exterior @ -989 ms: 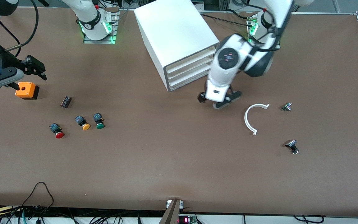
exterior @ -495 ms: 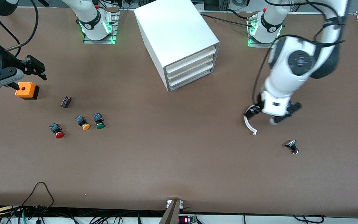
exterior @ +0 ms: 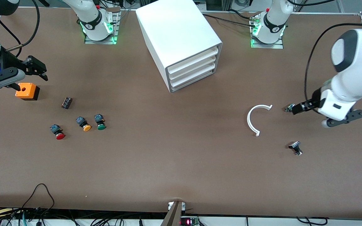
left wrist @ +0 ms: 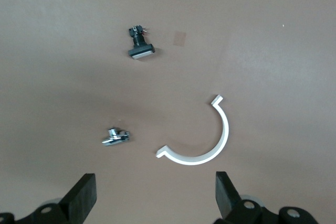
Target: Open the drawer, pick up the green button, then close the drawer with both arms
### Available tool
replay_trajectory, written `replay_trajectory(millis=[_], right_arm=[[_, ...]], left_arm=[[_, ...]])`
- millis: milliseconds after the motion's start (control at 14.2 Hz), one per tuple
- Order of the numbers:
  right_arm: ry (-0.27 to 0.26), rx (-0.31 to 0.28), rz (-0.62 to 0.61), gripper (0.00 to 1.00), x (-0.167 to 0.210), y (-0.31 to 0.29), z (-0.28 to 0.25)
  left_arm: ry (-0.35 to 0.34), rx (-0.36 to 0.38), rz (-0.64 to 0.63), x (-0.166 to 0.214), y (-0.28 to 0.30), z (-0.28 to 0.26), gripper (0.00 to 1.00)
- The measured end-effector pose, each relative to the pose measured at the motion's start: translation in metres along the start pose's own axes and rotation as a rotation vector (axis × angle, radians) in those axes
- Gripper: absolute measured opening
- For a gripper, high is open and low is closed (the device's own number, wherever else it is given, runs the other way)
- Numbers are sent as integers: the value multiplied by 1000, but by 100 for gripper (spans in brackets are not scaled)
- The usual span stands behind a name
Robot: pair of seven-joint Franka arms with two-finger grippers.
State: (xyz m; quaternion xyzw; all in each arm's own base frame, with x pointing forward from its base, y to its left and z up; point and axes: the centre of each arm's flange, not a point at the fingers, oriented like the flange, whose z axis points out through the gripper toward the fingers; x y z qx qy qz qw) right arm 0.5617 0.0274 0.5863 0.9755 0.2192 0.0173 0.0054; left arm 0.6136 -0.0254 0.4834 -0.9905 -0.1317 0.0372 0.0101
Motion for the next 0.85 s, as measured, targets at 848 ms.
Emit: replay_trajectory(millis=[848], right_arm=[[0,0,1,100,0,1,0]], left_arm=[[27,-31,262,-43,-6,-104,100]])
